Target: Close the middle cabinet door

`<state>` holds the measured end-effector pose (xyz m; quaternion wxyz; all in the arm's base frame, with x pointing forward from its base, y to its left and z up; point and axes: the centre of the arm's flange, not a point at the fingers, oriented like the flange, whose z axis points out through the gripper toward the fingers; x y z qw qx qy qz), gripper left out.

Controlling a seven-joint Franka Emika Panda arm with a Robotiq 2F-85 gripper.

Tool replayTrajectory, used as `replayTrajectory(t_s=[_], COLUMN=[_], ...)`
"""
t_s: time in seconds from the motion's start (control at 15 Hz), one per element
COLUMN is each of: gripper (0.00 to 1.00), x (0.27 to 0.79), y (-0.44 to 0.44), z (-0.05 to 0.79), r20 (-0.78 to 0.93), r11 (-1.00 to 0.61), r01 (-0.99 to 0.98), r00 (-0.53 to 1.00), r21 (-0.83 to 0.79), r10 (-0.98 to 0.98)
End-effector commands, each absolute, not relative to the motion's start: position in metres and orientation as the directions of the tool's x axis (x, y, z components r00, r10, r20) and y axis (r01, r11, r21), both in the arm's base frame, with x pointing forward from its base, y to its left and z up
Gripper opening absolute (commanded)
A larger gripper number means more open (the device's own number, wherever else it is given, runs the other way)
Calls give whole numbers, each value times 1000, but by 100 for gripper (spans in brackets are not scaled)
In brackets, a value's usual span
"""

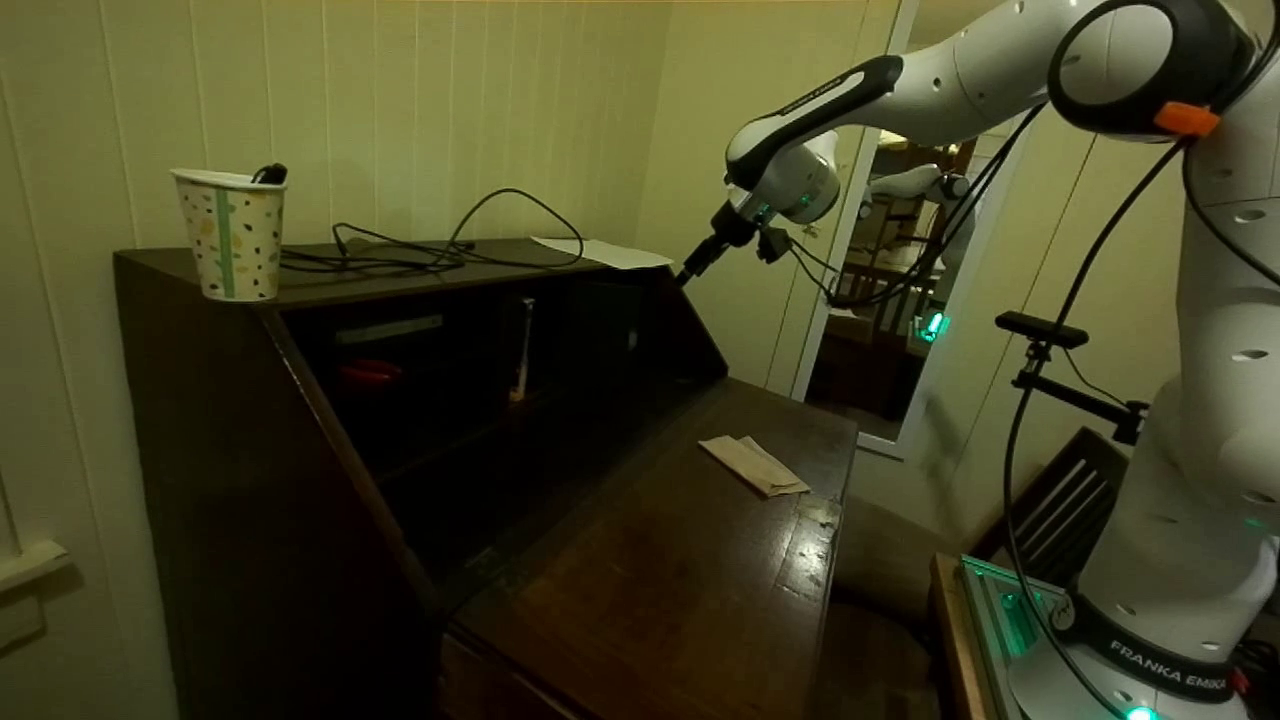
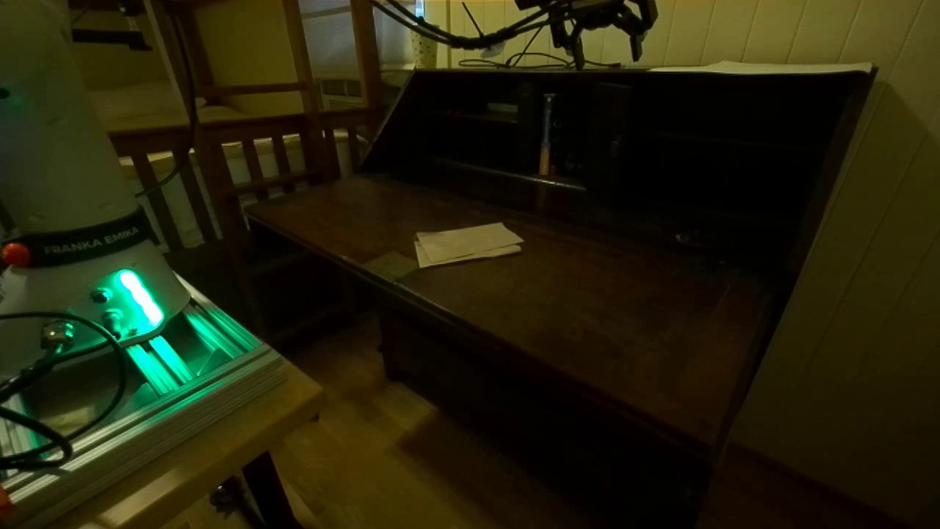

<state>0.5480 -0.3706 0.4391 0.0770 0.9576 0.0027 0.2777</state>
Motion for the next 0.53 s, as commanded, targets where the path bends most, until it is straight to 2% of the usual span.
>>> replayTrajectory(t_s=[0.0,0.2,0.47], gripper=[100,100,100], x=[558,568,593], y=[-391,-406,-414], z=[440,444,443], r20=[583,597,640], r11=[-981,-970,-962], r01=[6,52,179], r00=[804,780,719], r21=[193,239,207], r10=[120,189,272])
